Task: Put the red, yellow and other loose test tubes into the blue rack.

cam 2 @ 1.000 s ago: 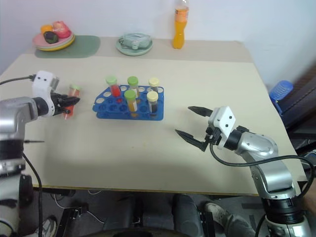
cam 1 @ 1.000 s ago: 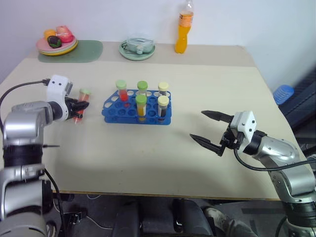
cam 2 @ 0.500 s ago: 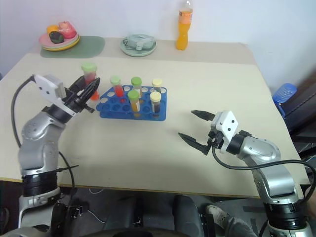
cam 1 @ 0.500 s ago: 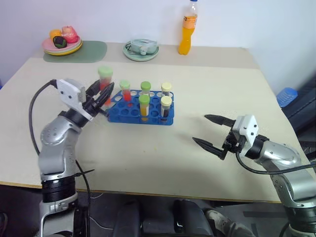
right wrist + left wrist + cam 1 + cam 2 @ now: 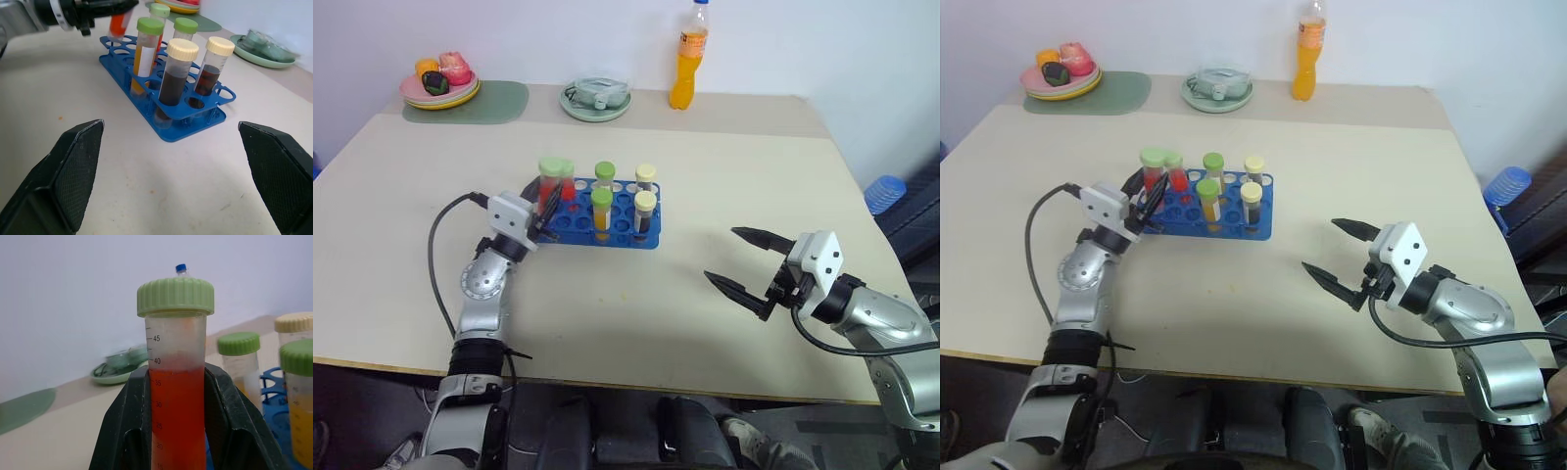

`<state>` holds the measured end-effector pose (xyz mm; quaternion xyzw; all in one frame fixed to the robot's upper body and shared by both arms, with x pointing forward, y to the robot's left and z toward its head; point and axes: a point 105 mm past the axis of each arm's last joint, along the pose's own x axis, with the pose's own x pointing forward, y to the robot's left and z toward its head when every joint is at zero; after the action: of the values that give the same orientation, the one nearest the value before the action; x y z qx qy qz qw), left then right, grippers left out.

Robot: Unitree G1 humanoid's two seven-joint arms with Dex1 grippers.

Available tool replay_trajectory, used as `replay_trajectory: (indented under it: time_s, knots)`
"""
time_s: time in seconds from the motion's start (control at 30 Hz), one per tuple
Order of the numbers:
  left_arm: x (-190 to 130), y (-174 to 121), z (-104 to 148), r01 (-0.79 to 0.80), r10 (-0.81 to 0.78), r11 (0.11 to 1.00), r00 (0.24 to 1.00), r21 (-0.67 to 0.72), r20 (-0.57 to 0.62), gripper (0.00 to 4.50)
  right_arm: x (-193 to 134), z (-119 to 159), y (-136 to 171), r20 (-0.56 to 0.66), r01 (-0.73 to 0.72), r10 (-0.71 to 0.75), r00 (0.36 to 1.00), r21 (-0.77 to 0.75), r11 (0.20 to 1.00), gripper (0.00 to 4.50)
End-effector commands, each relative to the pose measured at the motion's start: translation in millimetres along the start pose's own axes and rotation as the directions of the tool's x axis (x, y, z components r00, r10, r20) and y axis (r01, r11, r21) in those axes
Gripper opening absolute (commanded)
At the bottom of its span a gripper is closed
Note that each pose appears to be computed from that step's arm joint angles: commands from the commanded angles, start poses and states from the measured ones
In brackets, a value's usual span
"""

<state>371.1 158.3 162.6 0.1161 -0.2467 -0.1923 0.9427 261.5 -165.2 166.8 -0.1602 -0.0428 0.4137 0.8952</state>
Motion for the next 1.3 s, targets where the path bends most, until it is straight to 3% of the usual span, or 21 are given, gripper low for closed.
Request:
replay_trajectory:
  time_s: [0.03,0.3,0.57,0.67,0.8,1.03,1.23,1.3]
  knots:
    - [5.6,-11.7,7.4,0.034,-0.035,0.999,0.998,0.012,0.055,0.94,-4.2,14.9,-3.4,0.033,0.017,-0.016,0.999,-0.047,0.999,4.5]
    - [-5.7,-31.4,-5.2,0.095,-0.093,0.993,0.995,-0.076,0.033,0.94,-6.0,13.7,-3.0,0.028,0.025,-0.023,0.999,-0.051,0.998,4.5]
    - [-16.2,-20.6,-21.0,0.05,-0.056,0.99,0.997,-0.135,-0.043,0.94,-4.3,15.0,-0.5,0.031,0.022,-0.02,0.999,-0.052,0.998,4.5]
    - [-19.2,-20.2,-22.5,0.066,-0.078,0.976,0.996,-0.208,-0.05,2.22,-4.0,15.4,-1.0,0.033,0.021,-0.019,0.999,-0.051,0.998,4.5]
    - [-21.3,-19.0,-23.5,0.051,-0.066,0.979,0.995,-0.198,-0.071,4.29,-4.5,15.0,-0.7,0.033,0.019,-0.017,0.999,-0.051,0.999,4.5]
    - [-27.4,-25.9,-11.8,0.109,-0.119,0.985,0.991,-0.137,-0.067,4.41,-5.1,12.5,0.1,0.032,0.019,-0.017,0.999,-0.045,0.999,4.5]
    - [-54.4,-20.8,6.8,0.181,-0.219,0.945,0.969,-0.271,-0.116,4.41,-12.1,2.2,-1.6,-0.004,0.054,-0.054,0.999,-0.015,0.998,4.5]
    - [-66.2,-15.4,6.7,0.188,-0.246,0.94,0.952,-0.286,-0.182,4.41,-14.6,-1.1,-6.0,-0.01,0.101,-0.101,0.995,0.009,0.995,4.5]
